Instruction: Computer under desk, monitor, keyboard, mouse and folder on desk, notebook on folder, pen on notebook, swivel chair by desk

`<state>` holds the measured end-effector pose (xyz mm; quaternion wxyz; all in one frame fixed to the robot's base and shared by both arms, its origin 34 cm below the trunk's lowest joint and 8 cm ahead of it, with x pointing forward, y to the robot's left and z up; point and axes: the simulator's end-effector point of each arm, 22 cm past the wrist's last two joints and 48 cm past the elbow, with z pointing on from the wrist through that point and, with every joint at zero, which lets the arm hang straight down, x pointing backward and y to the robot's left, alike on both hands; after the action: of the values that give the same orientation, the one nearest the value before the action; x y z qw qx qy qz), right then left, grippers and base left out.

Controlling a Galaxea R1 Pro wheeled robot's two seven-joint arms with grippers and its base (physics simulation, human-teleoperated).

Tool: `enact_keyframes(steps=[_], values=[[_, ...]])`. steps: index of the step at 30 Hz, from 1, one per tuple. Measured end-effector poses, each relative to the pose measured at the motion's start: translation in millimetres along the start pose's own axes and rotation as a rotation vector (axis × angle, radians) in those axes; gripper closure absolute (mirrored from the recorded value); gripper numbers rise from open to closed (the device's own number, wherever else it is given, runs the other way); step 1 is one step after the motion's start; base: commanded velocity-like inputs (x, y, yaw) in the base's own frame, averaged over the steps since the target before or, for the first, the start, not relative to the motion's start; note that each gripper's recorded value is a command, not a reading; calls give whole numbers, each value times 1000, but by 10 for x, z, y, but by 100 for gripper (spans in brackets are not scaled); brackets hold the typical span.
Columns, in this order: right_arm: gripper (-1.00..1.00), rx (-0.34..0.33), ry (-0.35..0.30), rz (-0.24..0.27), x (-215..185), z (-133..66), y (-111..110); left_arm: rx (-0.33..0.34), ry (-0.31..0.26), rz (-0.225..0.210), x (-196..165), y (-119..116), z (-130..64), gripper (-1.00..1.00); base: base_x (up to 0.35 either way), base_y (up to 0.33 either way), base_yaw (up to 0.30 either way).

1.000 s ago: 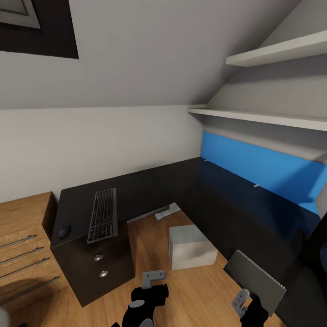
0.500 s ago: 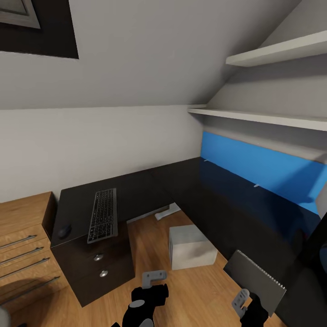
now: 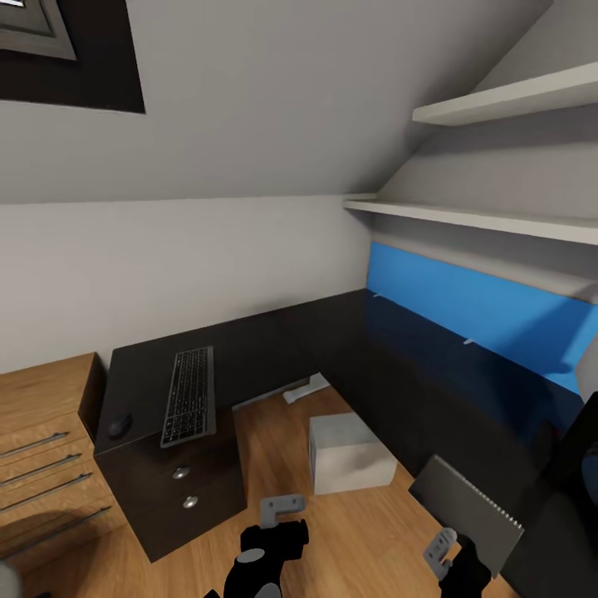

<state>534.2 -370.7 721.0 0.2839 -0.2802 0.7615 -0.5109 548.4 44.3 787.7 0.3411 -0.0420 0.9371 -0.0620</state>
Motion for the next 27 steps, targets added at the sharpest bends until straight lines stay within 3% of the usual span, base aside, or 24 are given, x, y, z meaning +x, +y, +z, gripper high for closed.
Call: enact_keyframes(steps=[11, 15, 27], values=[[100, 61, -24, 31, -144, -56, -320, -5, 9, 5, -42, -5, -102, -100, 0, 0, 0], [100, 114, -52, 69, -311, -87, -556, -7, 10, 5, -61, -9, -141, -100, 0, 0, 0], [100, 106, -77, 134, -598, -315, -652, -54, 50, 23, 52, 140, -158, -100, 0, 0, 8]])
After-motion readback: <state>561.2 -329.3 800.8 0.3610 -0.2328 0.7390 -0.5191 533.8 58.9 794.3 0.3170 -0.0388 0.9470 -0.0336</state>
